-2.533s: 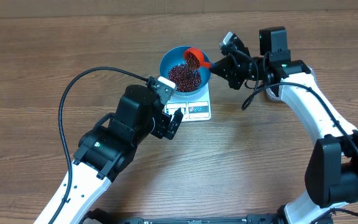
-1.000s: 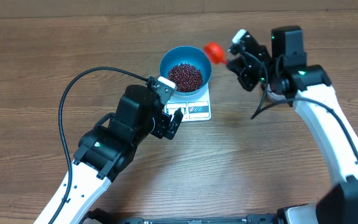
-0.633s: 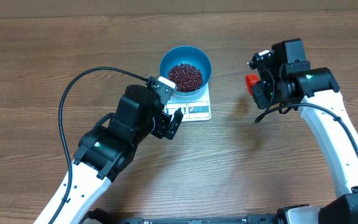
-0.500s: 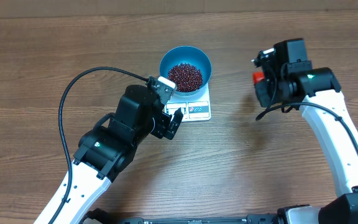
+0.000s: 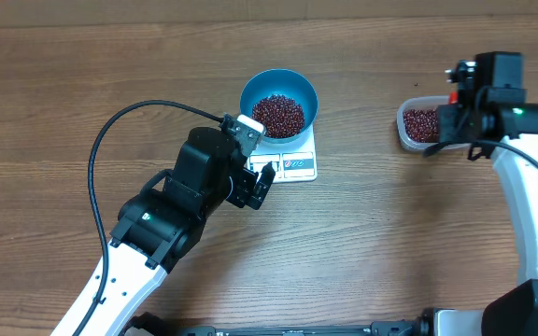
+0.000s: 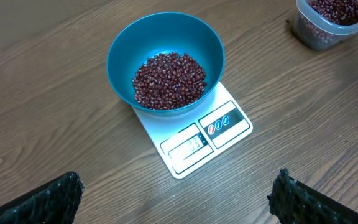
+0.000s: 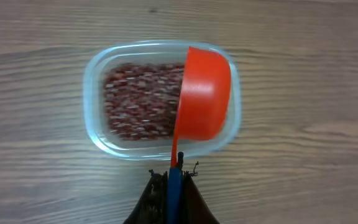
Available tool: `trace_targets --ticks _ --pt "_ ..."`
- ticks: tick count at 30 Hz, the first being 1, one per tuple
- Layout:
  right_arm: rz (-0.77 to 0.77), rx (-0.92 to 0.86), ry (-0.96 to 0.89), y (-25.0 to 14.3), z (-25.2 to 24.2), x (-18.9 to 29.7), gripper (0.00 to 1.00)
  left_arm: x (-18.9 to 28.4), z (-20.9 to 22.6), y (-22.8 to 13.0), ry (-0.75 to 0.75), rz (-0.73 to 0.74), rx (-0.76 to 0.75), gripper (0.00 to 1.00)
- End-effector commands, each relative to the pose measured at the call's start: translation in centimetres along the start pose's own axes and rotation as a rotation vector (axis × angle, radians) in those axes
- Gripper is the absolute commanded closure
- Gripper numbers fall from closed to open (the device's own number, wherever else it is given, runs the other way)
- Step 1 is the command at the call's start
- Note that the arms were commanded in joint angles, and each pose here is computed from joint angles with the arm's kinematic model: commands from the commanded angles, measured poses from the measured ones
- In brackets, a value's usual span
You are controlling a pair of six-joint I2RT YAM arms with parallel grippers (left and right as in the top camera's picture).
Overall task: Scoop item into bowl and weigh 150g on scale
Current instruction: 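Move the empty scoop back right over the bean container, then dig the red scoop into the beans with the right gripper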
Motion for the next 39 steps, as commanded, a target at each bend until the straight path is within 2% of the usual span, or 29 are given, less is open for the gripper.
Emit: trace_targets --ticks 1,23,32,39 --pt "0.027 -0.03 -0.026 -0.3 -1.0 -0.9 0.96 -0.1 0.1 -0.1 0.001 0.005 -0.017 0.0" --pt "0.257 0.015 -0.023 -2.1 -0.1 -9.0 0.96 -0.1 0.1 -0.1 0.001 0.005 -0.017 0.0" --pt "0.265 -0.007 0.209 -2.2 1.8 -9.0 0.96 -0.1 0.1 -0.1 0.001 0.005 -0.017 0.0" --pt "0.261 -0.022 0.306 -2.1 2.5 -8.8 0.96 -0.1 0.1 -0.1 0.001 0.005 -0.017 0.0"
Point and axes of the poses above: each gripper's point midway between its finger pads, its own x axis back along the fingers, its own z axis along the line the jaws close on, y = z × x, the point moved 9 cm from there along x, back along the fingers, and after that the axes turned 9 degrees about -x, right-handed, at the moved point
